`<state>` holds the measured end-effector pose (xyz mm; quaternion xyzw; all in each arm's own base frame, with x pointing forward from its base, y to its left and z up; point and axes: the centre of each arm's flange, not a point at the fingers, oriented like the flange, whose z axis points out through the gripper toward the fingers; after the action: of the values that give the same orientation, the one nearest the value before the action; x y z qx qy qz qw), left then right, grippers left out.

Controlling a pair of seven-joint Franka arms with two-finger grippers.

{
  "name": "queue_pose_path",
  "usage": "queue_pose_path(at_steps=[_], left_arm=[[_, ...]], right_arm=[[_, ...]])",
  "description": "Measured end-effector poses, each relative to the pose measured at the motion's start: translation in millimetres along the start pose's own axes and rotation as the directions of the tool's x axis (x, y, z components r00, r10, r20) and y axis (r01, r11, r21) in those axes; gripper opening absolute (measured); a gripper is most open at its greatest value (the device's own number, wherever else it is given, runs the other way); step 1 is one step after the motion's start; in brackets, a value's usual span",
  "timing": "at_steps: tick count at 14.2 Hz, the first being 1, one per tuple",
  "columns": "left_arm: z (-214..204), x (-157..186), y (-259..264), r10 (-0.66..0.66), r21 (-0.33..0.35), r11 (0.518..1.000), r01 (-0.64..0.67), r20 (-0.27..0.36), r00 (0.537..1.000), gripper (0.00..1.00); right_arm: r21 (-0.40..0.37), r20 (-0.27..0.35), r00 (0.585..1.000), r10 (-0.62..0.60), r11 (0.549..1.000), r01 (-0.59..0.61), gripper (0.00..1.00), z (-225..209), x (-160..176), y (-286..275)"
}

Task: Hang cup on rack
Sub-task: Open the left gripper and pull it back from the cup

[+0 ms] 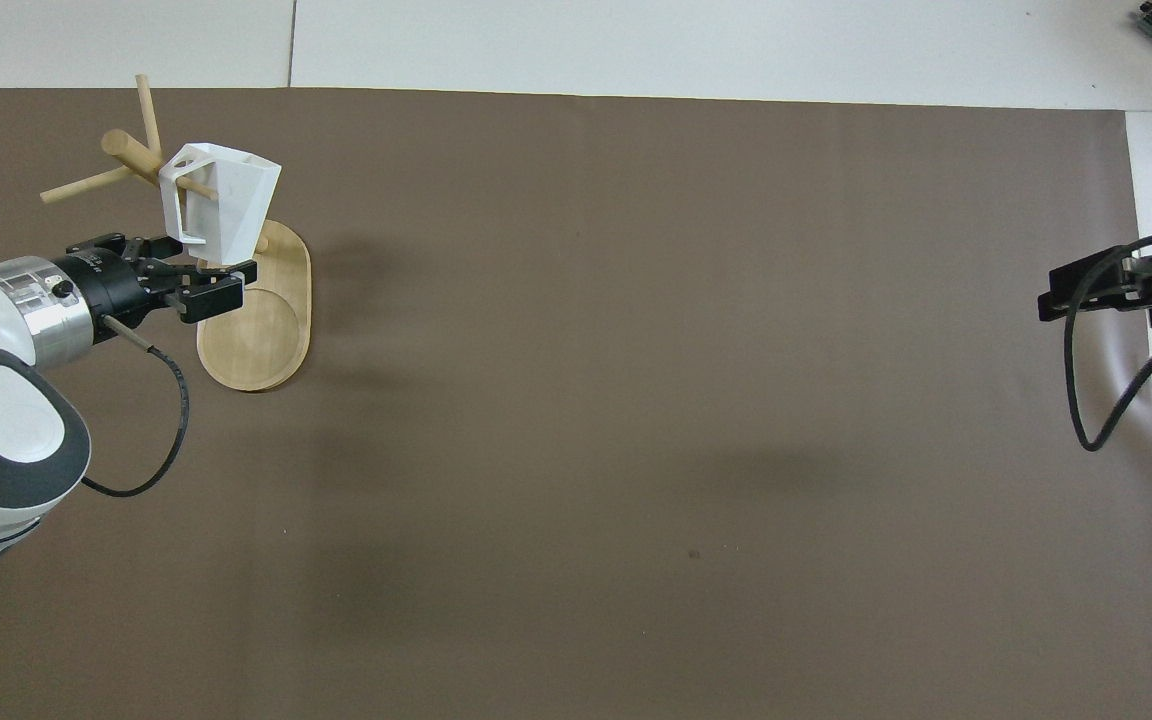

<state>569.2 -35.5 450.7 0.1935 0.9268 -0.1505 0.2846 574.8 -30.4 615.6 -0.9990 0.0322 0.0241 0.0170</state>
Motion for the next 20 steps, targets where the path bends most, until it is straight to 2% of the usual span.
queue_pose_path(at_steps=[3, 6, 9, 11, 13, 15, 17, 19, 20], left_arm=[[-29, -5, 13, 0.056, 0.016, 0.998, -0.055, -0.061, 0.997, 1.00], [-55, -15, 9, 0.178, 0.016, 0.984, -0.178, -0.156, 0.972, 1.00], [-75, -31, -4, 0.330, 0.057, 0.944, -0.326, -0.233, 0.915, 1.00], [-82, -36, -9, 0.475, 0.128, 0.880, -0.457, -0.240, 0.847, 1.00], [-91, -41, -11, 0.623, 0.192, 0.782, -0.593, -0.217, 0.751, 1.00], [-99, -44, -10, 0.758, 0.248, 0.652, -0.717, -0.180, 0.627, 1.00], [-105, -46, -9, 0.874, 0.295, 0.486, -0.823, -0.147, 0.463, 1.00], [-109, -49, -9, 0.952, 0.331, 0.300, -0.894, -0.158, 0.261, 1.00], [-112, -52, -11, 0.971, 0.342, 0.224, -0.912, -0.159, 0.179, 1.00]], right_arm=[[0.000, 0.000, 1.000, 0.000, 1.000, 0.000, 1.00, 0, 0, 0], [0.000, 0.001, 1.000, 0.000, 1.000, 0.000, 1.00, 0, 0, 0], [-0.010, -0.001, 1.000, 0.006, 1.000, -0.006, 1.00, 0, 0, 4], [-0.013, -0.028, 1.000, 0.011, 1.000, -0.012, 1.00, -2, 3, 7], [-0.013, -0.064, 0.998, 0.012, 1.000, -0.013, 1.00, -3, 7, 8], [-0.013, -0.082, 0.997, 0.014, 1.000, -0.015, 1.00, -2, 10, 9], [-0.013, -0.089, 0.996, 0.014, 1.000, -0.016, 1.00, -1, 11, 9], [-0.013, -0.091, 0.996, 0.015, 1.000, -0.016, 1.00, -1, 11, 9], [-0.013, -0.092, 0.996, 0.015, 1.000, -0.016, 1.00, -1, 11, 10]])
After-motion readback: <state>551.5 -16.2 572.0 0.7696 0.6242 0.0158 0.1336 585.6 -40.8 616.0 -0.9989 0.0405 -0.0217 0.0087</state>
